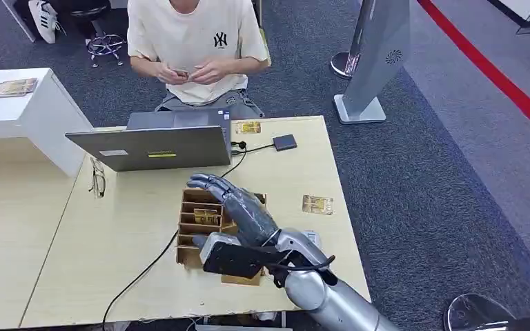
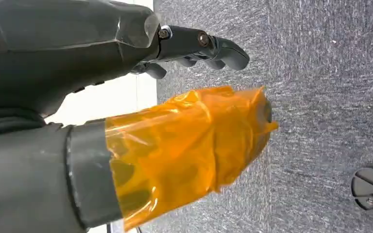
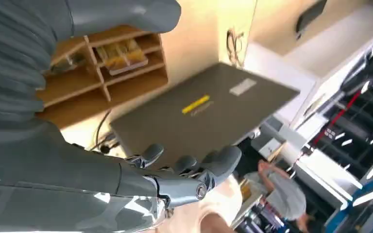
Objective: Pass the card to the sensor for recognition and then transmit it.
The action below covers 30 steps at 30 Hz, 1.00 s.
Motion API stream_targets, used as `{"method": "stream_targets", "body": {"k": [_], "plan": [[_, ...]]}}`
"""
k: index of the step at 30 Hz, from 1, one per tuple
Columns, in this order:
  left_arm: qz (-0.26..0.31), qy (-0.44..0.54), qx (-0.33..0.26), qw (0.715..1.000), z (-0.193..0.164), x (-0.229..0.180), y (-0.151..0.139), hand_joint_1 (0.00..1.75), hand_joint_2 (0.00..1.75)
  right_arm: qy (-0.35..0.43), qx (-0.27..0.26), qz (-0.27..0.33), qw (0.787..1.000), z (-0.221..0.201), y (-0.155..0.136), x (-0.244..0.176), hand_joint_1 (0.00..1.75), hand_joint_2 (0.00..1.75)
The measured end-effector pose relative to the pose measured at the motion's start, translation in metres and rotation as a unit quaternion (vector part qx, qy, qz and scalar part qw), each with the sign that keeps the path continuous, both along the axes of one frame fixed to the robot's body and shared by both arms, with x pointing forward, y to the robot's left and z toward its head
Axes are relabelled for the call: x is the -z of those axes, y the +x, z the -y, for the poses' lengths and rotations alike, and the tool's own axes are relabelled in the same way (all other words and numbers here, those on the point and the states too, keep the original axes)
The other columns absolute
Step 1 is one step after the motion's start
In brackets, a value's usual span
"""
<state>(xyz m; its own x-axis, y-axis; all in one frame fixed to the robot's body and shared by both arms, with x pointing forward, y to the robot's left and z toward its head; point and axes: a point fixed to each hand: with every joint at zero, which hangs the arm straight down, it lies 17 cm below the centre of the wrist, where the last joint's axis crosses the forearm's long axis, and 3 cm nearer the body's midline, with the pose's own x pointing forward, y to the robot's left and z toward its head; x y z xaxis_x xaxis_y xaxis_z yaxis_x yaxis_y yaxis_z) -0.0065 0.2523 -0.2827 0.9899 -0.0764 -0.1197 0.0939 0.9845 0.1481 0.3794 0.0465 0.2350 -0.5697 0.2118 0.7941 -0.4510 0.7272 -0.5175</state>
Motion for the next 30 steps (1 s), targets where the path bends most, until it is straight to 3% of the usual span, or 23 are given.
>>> {"method": "stream_targets", "body": {"k": [14,30], "plan": [[-0.003,0.009,0.000,1.000,-0.008,0.000,-0.001,0.00,0.00,-0.068,-0.066,-0.018,0.995,-0.042,-0.056,0.047,0.58,1.75],[-0.008,0.012,0.000,1.000,-0.012,0.000,-0.002,0.00,0.00,-0.151,-0.011,0.037,0.988,-0.046,-0.045,0.069,0.66,1.75]]}}
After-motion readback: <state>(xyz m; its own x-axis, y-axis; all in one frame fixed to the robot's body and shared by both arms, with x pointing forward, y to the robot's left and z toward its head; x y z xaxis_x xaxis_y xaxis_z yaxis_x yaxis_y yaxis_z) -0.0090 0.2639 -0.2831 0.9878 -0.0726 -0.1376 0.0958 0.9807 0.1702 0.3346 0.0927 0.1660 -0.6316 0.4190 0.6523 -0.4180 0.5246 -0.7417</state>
